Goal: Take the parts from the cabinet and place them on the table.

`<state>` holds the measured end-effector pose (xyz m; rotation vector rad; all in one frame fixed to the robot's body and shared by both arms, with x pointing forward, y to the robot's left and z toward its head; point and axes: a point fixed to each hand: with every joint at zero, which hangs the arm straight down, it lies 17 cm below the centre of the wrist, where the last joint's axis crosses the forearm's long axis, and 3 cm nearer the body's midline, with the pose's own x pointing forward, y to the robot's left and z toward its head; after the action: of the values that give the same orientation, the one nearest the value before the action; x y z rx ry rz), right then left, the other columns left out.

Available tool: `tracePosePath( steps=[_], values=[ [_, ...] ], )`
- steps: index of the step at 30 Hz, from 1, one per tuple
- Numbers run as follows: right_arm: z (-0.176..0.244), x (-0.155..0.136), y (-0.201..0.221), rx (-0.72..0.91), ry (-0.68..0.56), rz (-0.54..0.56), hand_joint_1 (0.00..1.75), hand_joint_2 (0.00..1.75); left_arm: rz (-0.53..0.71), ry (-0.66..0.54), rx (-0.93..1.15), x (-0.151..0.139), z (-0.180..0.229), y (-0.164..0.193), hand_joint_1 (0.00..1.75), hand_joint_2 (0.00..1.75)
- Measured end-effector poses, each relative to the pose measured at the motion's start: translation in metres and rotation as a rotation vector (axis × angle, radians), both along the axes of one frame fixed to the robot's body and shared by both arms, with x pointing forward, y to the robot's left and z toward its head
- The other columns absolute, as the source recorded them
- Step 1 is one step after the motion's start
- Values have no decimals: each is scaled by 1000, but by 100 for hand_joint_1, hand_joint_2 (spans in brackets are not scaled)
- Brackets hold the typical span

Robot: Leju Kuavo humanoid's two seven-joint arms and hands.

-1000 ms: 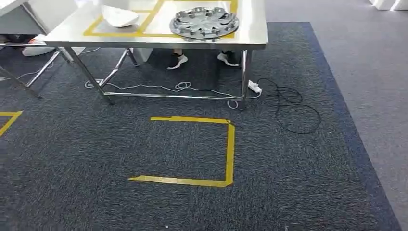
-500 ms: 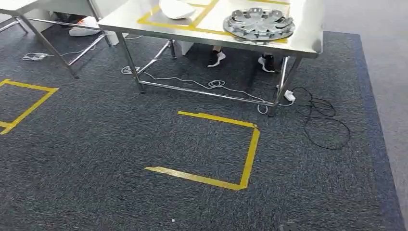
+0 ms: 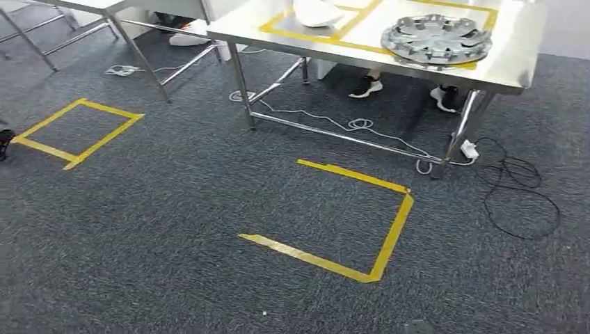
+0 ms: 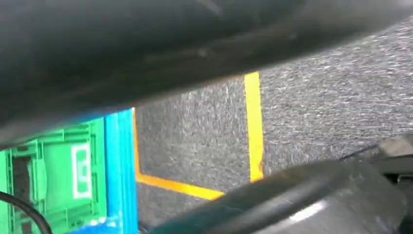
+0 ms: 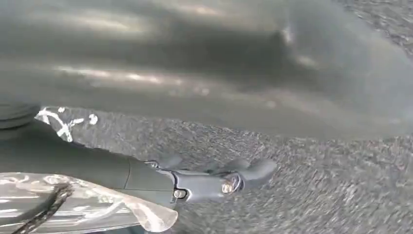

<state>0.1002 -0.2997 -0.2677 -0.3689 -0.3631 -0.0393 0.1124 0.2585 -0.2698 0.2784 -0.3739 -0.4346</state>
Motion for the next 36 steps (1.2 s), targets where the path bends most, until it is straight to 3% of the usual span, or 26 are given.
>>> tracePosePath(
  steps=[12,36],
  values=[
    [3,12,1,-16,-12,31,0,0,13,4,4,-3,-1,6,0,0],
    [-1,-1,-9,-13,11,18,0,0,-12,3,-5,1,2,-19,0,0]
  ],
)
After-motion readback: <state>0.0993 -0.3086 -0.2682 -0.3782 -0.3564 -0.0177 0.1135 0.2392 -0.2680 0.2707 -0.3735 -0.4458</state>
